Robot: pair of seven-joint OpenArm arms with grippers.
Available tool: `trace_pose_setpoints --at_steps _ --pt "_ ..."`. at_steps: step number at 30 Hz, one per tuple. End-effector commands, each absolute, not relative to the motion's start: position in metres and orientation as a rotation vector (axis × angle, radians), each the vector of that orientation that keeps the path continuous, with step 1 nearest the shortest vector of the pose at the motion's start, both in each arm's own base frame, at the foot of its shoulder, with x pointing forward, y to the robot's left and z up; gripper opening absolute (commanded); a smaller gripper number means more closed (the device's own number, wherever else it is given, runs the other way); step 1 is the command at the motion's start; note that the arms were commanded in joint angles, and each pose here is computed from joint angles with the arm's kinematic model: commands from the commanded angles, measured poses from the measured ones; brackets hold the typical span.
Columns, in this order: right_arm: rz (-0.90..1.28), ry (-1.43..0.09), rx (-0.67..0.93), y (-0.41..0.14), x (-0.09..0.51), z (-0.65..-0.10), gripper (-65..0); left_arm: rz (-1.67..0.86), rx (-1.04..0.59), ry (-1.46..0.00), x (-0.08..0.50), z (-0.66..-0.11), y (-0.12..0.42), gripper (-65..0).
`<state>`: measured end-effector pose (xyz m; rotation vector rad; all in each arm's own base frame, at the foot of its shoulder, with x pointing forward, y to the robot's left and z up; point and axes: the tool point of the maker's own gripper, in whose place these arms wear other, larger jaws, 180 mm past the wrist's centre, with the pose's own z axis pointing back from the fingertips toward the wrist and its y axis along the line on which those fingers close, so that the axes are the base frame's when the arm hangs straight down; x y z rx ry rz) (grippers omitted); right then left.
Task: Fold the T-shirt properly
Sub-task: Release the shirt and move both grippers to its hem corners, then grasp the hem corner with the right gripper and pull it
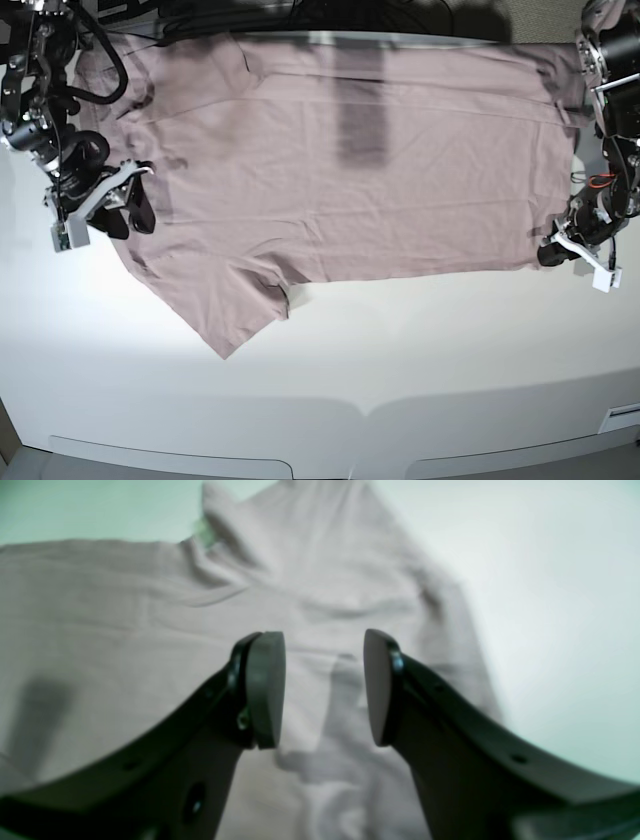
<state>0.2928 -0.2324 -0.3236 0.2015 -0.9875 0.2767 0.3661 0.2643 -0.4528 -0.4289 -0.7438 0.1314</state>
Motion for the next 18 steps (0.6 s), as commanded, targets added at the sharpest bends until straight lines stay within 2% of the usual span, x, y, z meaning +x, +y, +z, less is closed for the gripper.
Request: trace_pose_setpoints --at_steps 1,8,18 --pt "0.298 -1.064 0.182 -0.236 0.309 -0.301 -38.5 0.102 -0.391 -0.675 0.356 -0.461 0.270 -65.0" --pt "0.273 -1.038 0.144 -0.255 0.360 -0.295 -38.4 0.102 -0.393 -0.675 0.356 -0.462 0.268 -65.0" --pt "0.295 -0.773 0.178 -0.253 0.435 -0.336 -38.4 0.105 -0.393 -0.691 0.359 -0.460 0.269 -65.0"
